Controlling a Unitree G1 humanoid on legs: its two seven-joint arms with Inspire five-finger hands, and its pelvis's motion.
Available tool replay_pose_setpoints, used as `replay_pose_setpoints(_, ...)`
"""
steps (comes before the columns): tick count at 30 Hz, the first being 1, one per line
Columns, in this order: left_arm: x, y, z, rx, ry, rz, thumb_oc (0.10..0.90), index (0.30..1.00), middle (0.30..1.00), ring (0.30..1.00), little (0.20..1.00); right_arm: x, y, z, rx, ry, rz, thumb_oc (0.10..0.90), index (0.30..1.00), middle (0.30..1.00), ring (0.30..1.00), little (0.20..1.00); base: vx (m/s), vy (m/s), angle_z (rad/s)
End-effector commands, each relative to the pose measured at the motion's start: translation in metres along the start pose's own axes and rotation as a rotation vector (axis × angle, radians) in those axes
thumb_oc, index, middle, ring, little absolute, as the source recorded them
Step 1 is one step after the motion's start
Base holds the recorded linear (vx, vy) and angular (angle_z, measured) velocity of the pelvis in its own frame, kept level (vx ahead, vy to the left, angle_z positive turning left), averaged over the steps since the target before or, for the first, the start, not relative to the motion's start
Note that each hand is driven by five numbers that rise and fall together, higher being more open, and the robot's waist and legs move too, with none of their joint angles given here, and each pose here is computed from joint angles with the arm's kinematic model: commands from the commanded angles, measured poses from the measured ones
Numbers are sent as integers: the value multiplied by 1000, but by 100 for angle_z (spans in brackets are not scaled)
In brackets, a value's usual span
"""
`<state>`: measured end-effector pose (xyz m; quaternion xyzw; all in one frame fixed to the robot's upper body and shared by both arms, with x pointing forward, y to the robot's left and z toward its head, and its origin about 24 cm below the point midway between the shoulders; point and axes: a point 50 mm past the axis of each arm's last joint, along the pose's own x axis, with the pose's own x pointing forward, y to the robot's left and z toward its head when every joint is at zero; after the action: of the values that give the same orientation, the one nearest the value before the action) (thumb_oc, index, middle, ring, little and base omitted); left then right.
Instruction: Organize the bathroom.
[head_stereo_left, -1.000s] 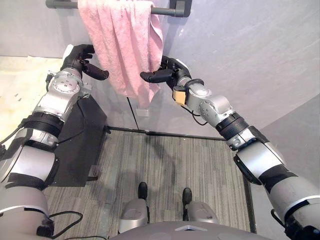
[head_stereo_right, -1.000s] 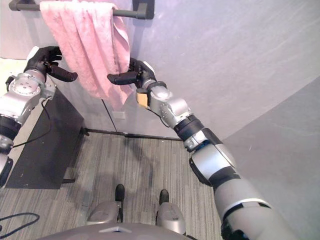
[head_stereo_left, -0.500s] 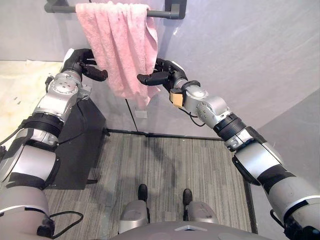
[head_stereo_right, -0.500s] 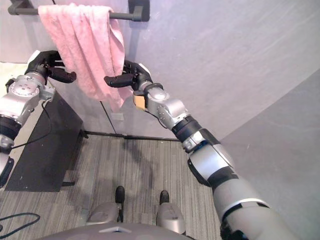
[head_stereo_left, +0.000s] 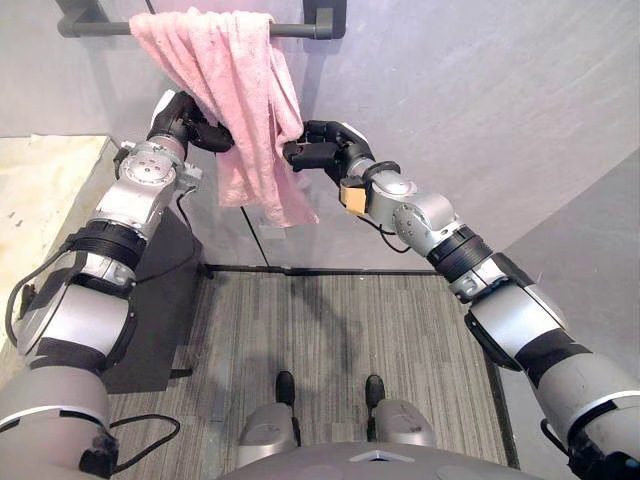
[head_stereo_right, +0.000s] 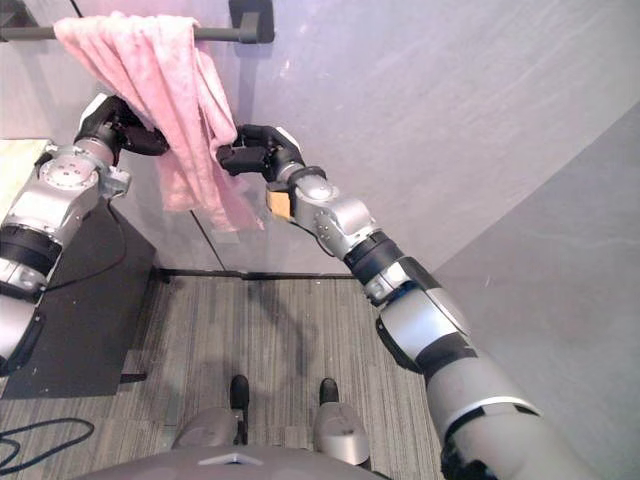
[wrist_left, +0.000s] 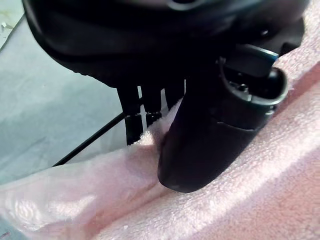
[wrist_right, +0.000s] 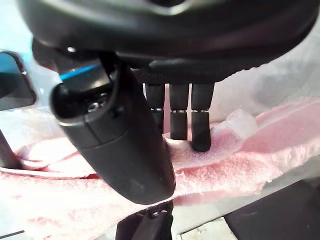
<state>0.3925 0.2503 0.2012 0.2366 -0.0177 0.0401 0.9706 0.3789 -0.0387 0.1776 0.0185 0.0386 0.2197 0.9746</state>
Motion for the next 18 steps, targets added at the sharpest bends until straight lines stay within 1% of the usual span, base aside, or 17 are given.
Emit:
replay_pose_setpoints(1, 8, 14, 44, -57, -171, 95, 400, 300, 300, 300, 300, 7, 18, 40, 23, -168, 47, 400, 300, 300, 300, 300, 0, 0, 0)
replay_pose_setpoints(5, 8, 15, 42, -72, -144, 134, 400, 300, 300, 300, 300, 8, 16, 39, 23, -163, 27, 400, 300, 300, 300, 300, 0, 0, 0)
replay_pose_setpoints(9, 7, 20, 34, -122, -86, 233, 400, 300, 300, 300, 300, 8, 13, 38, 19, -163, -2, 400, 300, 300, 300, 300, 0, 0, 0)
replay_pose_setpoints(12, 5, 27, 27, -126, -55, 287, 400, 300, 300, 300, 300, 8, 13, 38, 23, -164, -20, 400, 300, 300, 300, 300, 0, 0, 0)
replay_pose_setpoints(18, -2, 37, 14, -125, -38, 342, 400, 300, 300, 300, 300, 7, 7, 42, 22, -171, -55, 400, 300, 300, 300, 300, 0, 0, 0)
